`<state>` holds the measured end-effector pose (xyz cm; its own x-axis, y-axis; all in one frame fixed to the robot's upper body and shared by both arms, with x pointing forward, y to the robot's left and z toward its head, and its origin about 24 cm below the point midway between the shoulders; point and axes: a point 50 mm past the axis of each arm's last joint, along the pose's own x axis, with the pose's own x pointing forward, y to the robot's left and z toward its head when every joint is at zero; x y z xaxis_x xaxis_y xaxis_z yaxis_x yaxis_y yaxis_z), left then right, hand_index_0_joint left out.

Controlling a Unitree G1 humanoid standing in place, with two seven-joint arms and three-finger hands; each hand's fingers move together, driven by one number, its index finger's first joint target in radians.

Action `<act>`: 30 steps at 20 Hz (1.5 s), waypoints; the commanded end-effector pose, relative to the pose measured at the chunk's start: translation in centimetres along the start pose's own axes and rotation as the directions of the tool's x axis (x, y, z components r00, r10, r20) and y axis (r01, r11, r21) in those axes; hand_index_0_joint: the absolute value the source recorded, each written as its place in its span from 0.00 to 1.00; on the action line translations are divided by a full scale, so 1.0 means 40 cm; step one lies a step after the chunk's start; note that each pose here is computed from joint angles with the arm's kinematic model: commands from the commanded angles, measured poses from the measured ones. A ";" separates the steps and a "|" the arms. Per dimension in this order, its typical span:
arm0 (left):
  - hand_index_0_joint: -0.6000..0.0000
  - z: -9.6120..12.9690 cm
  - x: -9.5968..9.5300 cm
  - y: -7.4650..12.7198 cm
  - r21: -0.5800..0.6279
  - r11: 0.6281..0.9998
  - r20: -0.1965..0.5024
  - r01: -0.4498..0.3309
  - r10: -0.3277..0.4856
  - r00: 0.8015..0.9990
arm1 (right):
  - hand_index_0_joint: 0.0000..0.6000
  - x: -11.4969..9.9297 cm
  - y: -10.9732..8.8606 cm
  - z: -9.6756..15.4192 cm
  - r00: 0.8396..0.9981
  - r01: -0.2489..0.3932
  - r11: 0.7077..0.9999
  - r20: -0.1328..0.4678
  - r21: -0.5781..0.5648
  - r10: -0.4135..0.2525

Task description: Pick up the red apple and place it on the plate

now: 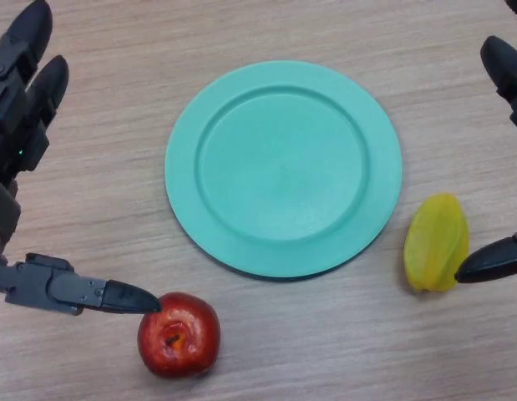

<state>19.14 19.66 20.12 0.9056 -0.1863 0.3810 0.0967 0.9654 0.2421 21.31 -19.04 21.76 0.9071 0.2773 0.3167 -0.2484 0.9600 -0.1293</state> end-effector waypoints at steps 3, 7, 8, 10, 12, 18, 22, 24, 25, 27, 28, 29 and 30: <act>1.00 0.065 -0.005 0.004 0.119 0.992 0.183 -0.052 0.030 0.983 | 0.00 -0.011 -0.007 0.081 0.980 0.027 0.998 0.196 -0.052 -0.016; 1.00 0.056 -0.014 -0.002 0.114 0.991 0.184 -0.069 0.047 0.982 | 0.00 -0.011 -0.010 0.079 0.981 0.034 0.998 0.194 -0.050 -0.023; 1.00 0.048 -0.025 -0.008 0.096 0.992 0.183 -0.076 0.058 0.981 | 0.00 -0.009 -0.009 0.077 0.981 0.032 0.998 0.192 -0.056 -0.021; 1.00 0.016 -0.052 -0.025 0.068 0.996 0.132 -0.062 0.052 0.990 | 0.00 -0.006 -0.007 0.071 0.982 0.027 0.998 0.187 -0.050 -0.017; 1.00 -0.025 -0.074 -0.049 0.073 0.996 0.079 -0.051 0.046 0.996 | 0.00 -0.006 -0.009 0.071 0.982 0.028 0.999 0.186 -0.043 -0.019; 1.00 -0.174 -0.149 -0.128 0.213 0.977 -0.054 0.002 0.009 0.999 | 0.00 0.001 -0.009 0.065 0.983 0.038 0.998 0.181 -0.050 -0.028; 1.00 -0.236 -0.166 -0.156 0.217 0.975 -0.135 0.053 -0.024 0.991 | 0.00 0.006 -0.005 0.062 0.983 0.036 0.998 0.183 -0.051 -0.026; 1.00 -0.252 -0.165 -0.154 0.202 0.979 -0.168 0.030 0.005 0.986 | 0.00 0.004 -0.008 0.062 0.983 0.034 0.998 0.182 -0.047 -0.025; 0.92 -0.253 -0.164 -0.154 0.202 0.979 -0.169 0.029 0.006 0.986 | 0.00 0.004 -0.008 0.063 0.983 0.034 0.998 0.182 -0.047 -0.025; 0.50 -0.255 -0.160 -0.156 0.199 0.979 -0.190 0.038 0.001 0.982 | 0.00 0.005 -0.010 0.064 0.983 0.036 0.998 0.182 -0.045 -0.027; 0.25 -0.256 -0.156 -0.157 0.198 0.979 -0.209 0.048 -0.006 0.978 | 0.00 0.005 -0.012 0.065 0.983 0.037 0.998 0.183 -0.040 -0.029; 0.08 -0.255 -0.156 -0.156 0.211 0.976 -0.221 0.057 -0.009 0.975 | 0.00 0.005 -0.015 0.067 0.983 0.039 0.999 0.183 -0.036 -0.032; 0.00 -0.246 -0.152 -0.149 0.177 0.984 -0.242 0.031 0.013 0.970 | 0.00 0.003 -0.021 0.068 0.983 0.043 0.999 0.183 -0.034 -0.036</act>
<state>17.37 16.56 5.39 0.9913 -0.1302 0.0173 0.1098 0.8941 0.4343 22.07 -18.79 21.32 0.9173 0.2684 0.2942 -0.2513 0.9632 -0.0952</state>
